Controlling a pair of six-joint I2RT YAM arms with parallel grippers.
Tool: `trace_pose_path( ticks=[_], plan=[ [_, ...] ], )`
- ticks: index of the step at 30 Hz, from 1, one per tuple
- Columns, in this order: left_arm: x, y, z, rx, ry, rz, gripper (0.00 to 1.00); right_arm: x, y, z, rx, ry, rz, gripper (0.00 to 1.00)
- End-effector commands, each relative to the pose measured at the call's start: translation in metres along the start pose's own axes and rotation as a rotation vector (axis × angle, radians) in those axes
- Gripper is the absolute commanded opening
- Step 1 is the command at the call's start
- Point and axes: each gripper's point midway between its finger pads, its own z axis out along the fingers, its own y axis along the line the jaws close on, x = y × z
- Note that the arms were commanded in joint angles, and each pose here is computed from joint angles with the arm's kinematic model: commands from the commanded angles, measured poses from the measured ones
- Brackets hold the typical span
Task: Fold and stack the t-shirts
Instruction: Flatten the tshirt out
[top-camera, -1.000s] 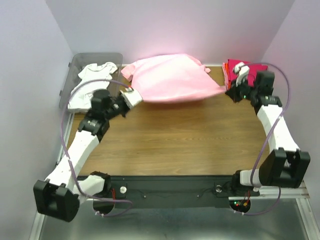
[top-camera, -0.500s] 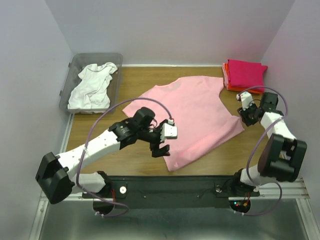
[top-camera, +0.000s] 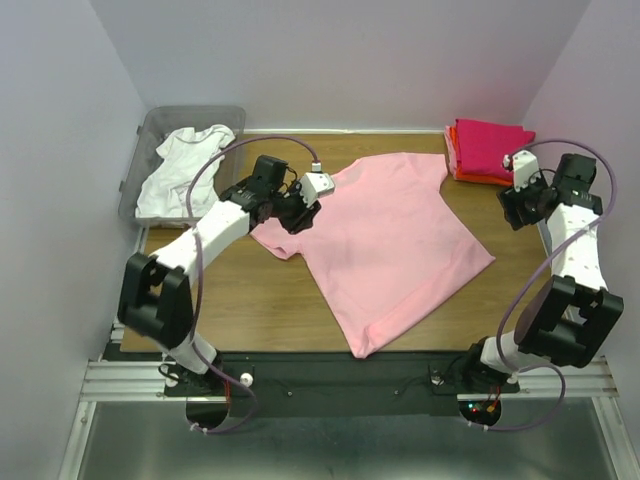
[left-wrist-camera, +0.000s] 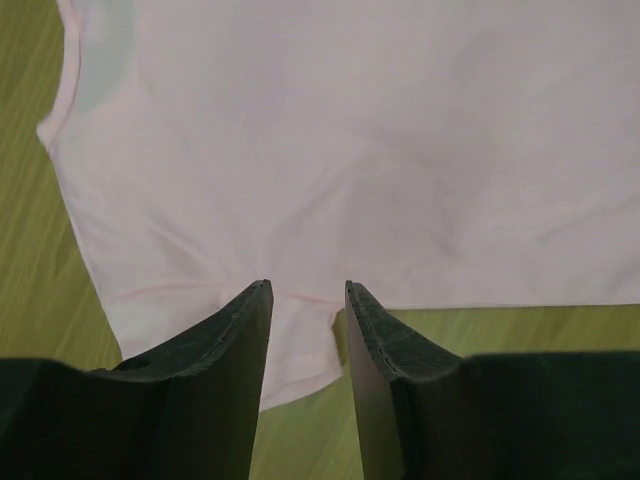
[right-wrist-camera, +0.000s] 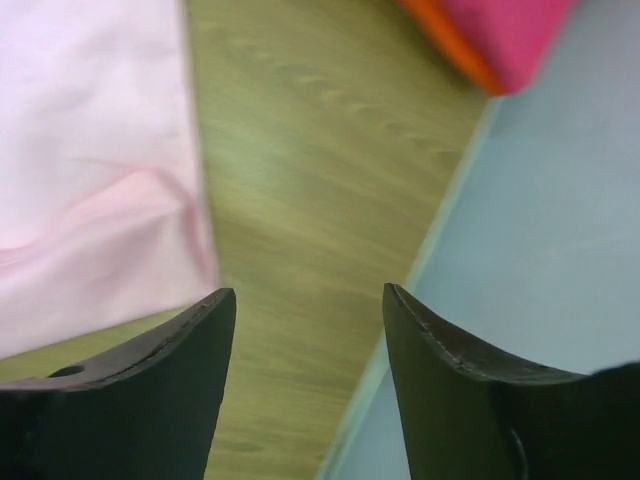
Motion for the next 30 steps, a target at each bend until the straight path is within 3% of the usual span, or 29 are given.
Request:
trace_pose_path(
  ticks=[1, 5, 8, 13, 18, 25, 28, 29, 30],
  plan=[
    [0.034, 0.071, 0.014, -0.186, 0.136, -0.038, 0.44, 0.025, 0.081, -0.002, -0.248, 0.122, 0.134, 0.64],
    [0.059, 0.115, 0.024, -0.307, 0.238, -0.031, 0.39, 0.037, 0.124, 0.006, -0.302, 0.197, 0.155, 0.55],
    [0.083, 0.127, 0.035, -0.325, 0.323, -0.017, 0.36, 0.053, 0.133, 0.026, -0.306, 0.267, 0.17, 0.51],
    [0.131, 0.118, 0.048, -0.286, 0.44, -0.027, 0.31, 0.088, 0.131, 0.068, -0.3, 0.401, 0.193, 0.45],
    [0.177, 0.103, 0.046, -0.272, 0.557, -0.023, 0.22, 0.089, 0.115, 0.1, -0.264, 0.424, 0.204, 0.43],
    [0.214, 0.03, 0.012, -0.113, 0.653, -0.104, 0.08, 0.042, 0.093, 0.156, -0.249, 0.364, 0.161, 0.43],
    [0.197, -0.033, -0.004, 0.046, 0.616, -0.089, 0.05, 0.002, 0.101, 0.184, -0.266, 0.299, 0.11, 0.43],
    [0.183, -0.066, 0.0, 0.135, 0.589, -0.034, 0.05, -0.03, 0.101, 0.193, -0.258, 0.238, 0.091, 0.43],
    [0.168, -0.084, -0.01, 0.168, 0.558, -0.001, 0.05, -0.036, 0.105, 0.203, -0.266, 0.234, 0.093, 0.43]
  ],
)
